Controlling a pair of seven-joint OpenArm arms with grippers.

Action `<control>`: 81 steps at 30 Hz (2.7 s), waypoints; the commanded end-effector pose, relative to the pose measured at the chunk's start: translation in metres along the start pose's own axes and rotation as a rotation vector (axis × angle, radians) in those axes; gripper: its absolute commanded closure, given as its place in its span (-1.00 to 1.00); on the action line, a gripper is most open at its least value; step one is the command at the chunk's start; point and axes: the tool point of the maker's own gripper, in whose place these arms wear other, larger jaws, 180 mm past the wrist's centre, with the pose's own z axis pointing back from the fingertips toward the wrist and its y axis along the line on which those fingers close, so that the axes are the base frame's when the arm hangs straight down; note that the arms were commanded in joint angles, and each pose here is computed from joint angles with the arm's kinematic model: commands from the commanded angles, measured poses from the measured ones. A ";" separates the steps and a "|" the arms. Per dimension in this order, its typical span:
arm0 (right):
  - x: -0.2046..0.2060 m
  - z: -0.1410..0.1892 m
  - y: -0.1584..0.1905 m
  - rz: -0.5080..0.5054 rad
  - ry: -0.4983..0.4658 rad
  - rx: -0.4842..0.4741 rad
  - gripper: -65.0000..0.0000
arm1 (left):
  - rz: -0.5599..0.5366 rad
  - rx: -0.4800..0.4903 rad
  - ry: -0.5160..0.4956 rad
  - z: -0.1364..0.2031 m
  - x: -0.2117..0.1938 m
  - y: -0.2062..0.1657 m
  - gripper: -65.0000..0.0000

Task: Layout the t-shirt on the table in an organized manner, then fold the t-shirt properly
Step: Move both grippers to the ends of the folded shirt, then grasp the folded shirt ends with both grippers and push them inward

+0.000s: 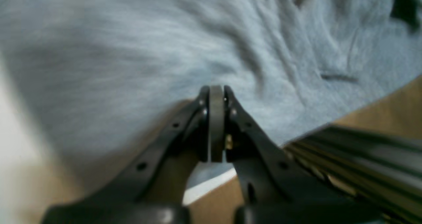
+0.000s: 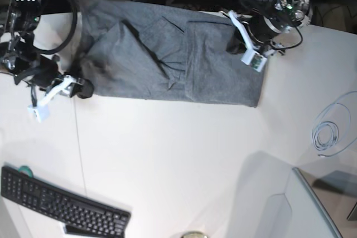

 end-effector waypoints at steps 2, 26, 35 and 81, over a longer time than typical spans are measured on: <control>0.002 0.016 -0.014 -0.011 -0.024 -0.026 -0.46 | 0.001 0.076 -0.021 0.017 0.002 0.035 1.00; -0.118 -0.003 -0.051 -0.044 0.331 0.110 -0.54 | 0.213 0.188 -0.159 -0.006 0.016 0.149 1.00; -0.124 -0.015 -0.026 -0.037 0.339 0.160 -0.54 | 0.201 0.085 -0.145 -0.033 0.006 0.118 1.00; -0.113 -0.041 0.023 0.011 0.371 0.270 -0.25 | 0.194 0.059 -0.128 -0.039 0.004 0.108 1.00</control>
